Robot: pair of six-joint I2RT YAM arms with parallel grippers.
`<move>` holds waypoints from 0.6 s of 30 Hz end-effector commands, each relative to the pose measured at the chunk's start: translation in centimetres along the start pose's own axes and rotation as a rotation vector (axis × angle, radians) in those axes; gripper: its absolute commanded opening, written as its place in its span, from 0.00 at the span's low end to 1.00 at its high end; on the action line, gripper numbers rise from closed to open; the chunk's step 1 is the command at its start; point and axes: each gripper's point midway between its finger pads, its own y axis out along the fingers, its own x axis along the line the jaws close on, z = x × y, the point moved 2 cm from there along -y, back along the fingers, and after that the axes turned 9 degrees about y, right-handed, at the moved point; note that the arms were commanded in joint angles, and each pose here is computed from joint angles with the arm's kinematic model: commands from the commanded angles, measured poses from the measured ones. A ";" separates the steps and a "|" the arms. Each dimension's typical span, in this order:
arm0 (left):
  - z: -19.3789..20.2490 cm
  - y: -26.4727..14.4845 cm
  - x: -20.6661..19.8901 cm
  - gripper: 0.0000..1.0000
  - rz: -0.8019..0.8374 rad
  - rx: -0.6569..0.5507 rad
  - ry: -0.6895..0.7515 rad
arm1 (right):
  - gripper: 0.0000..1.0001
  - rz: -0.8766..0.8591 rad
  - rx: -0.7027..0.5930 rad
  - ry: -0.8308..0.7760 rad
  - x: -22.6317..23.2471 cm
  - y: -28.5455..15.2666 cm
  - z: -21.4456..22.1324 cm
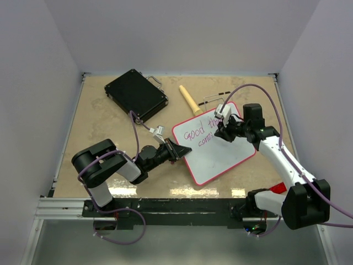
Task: Write a sentence on the whiteboard
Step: Write on the whiteboard with the whiteboard marker without the cap.
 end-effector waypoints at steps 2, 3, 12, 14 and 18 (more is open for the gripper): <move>-3.7 -0.8 -5.4 0.00 0.262 -0.177 0.111 | 0.00 -0.090 0.016 -0.041 1.6 -0.3 0.1; -3.7 -0.8 -5.4 0.00 0.262 -0.177 0.109 | 0.00 -0.093 0.019 -0.047 1.6 -0.4 0.1; -3.8 -0.8 -5.5 0.00 0.263 -0.176 0.112 | 0.00 0.053 -0.001 -0.019 -0.6 -0.6 -0.8; -3.7 -0.8 -5.5 0.00 0.262 -0.172 0.114 | 0.00 0.108 -0.007 0.001 -1.4 -0.8 -1.0; -3.7 -0.8 -5.5 0.00 0.263 -0.173 0.113 | 0.00 0.110 -0.026 -0.001 -1.4 -0.9 -1.6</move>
